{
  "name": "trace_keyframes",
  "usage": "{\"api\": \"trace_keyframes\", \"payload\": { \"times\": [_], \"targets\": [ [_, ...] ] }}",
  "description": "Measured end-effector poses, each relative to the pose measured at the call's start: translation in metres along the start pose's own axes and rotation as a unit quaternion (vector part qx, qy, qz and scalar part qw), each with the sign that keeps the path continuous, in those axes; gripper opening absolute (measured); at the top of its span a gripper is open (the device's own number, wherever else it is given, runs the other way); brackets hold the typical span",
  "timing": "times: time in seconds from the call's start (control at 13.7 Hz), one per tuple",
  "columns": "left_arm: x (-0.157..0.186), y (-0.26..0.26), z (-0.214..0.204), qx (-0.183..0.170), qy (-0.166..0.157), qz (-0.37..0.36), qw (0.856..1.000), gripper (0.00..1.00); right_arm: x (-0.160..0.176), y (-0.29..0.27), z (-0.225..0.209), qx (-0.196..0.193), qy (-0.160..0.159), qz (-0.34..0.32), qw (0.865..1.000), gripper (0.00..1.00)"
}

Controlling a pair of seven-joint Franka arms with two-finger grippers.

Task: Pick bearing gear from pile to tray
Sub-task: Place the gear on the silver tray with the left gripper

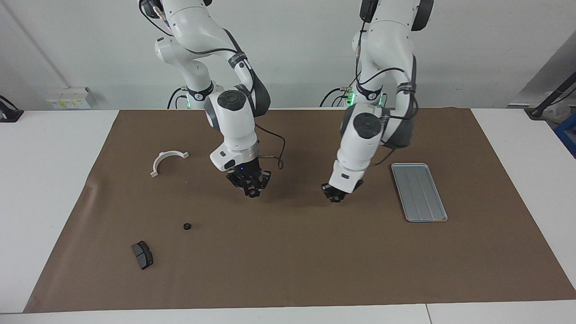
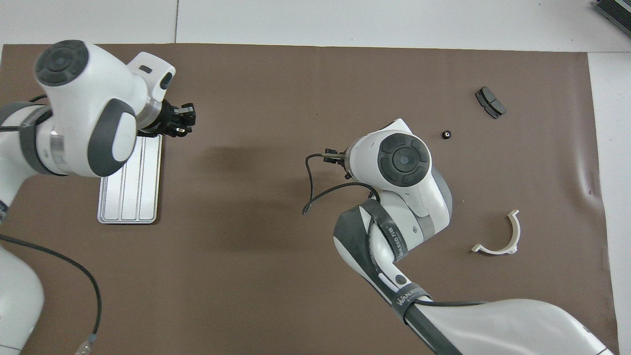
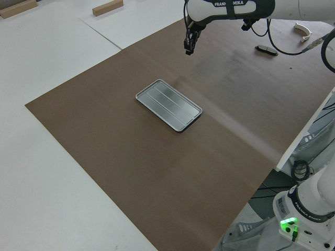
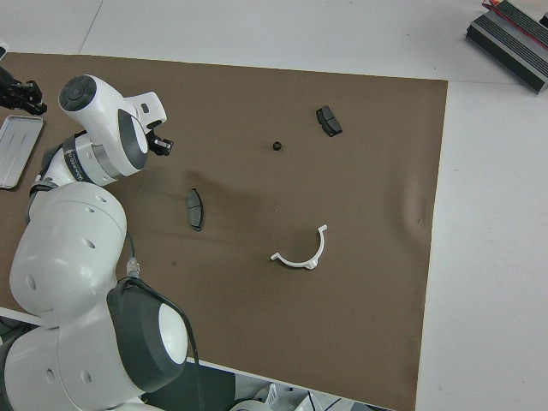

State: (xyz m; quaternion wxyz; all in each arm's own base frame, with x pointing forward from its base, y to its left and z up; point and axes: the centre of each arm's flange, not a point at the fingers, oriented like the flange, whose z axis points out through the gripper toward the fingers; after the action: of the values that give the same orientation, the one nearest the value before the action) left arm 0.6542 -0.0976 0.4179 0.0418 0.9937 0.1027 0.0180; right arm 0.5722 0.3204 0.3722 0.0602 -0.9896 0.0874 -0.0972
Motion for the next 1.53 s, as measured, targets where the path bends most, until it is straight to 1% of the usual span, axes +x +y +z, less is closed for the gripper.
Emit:
{"api": "trace_keyframes", "payload": {
  "times": [0.15, 0.22, 0.29, 0.44, 0.73, 0.95, 1.02, 1.09, 1.16, 1.24, 1.31, 1.38, 1.53],
  "targets": [
    [0.019, -0.076, -0.005, 0.0, -0.005, 0.026, 1.0, 0.35, -0.015, -0.034, 0.01, 0.002, -0.008, 0.002, 1.0, 0.35],
    [0.023, -0.107, -0.002, 0.001, -0.009, 0.034, 0.999, 0.35, -0.023, -0.05, 0.018, -0.003, -0.015, 0.0, 1.0, 0.35],
    [0.023, -0.126, 0.003, 0.002, -0.015, 0.04, 0.999, 0.35, -0.03, -0.065, 0.026, -0.007, -0.016, 0.0, 1.0, 0.35],
    [0.013, -0.132, 0.021, 0.002, -0.022, 0.046, 0.999, 0.35, -0.04, -0.083, 0.04, -0.013, -0.013, 0.0, 1.0, 0.35],
    [-0.029, -0.129, 0.075, 0.004, -0.017, 0.053, 0.998, 0.35, -0.049, -0.096, 0.063, -0.02, -0.021, -0.004, 1.0, 0.35],
    [-0.038, -0.131, 0.086, 0.006, -0.02, 0.052, 0.998, 0.35, -0.053, -0.098, 0.072, -0.023, -0.026, -0.007, 0.999, 0.35],
    [-0.038, -0.131, 0.085, 0.005, -0.018, 0.053, 0.998, 0.43, -0.054, -0.099, 0.072, -0.023, -0.026, -0.008, 0.999, 0.35],
    [-0.037, -0.13, 0.083, 0.005, -0.016, 0.053, 0.998, 0.55, -0.054, -0.099, 0.072, -0.023, -0.025, -0.008, 0.999, 0.39],
    [-0.035, -0.129, 0.079, 0.005, -0.011, 0.054, 0.998, 0.65, -0.054, -0.099, 0.072, -0.023, -0.025, -0.008, 0.999, 0.4],
    [-0.031, -0.126, 0.073, 0.004, -0.004, 0.056, 0.998, 0.78, -0.052, -0.098, 0.072, -0.023, -0.025, -0.007, 0.999, 0.47],
    [-0.027, -0.119, 0.067, 0.002, 0.003, 0.061, 0.998, 0.93, -0.051, -0.097, 0.072, -0.024, -0.024, -0.006, 0.999, 0.59],
    [-0.025, -0.107, 0.06, 0.001, 0.011, 0.067, 0.998, 1.0, -0.051, -0.097, 0.072, -0.025, -0.025, -0.006, 0.999, 0.71],
    [-0.026, -0.062, 0.05, -0.005, 0.023, 0.062, 0.998, 1.0, -0.046, -0.095, 0.07, -0.025, -0.022, -0.003, 0.999, 0.98]
  ]
}}
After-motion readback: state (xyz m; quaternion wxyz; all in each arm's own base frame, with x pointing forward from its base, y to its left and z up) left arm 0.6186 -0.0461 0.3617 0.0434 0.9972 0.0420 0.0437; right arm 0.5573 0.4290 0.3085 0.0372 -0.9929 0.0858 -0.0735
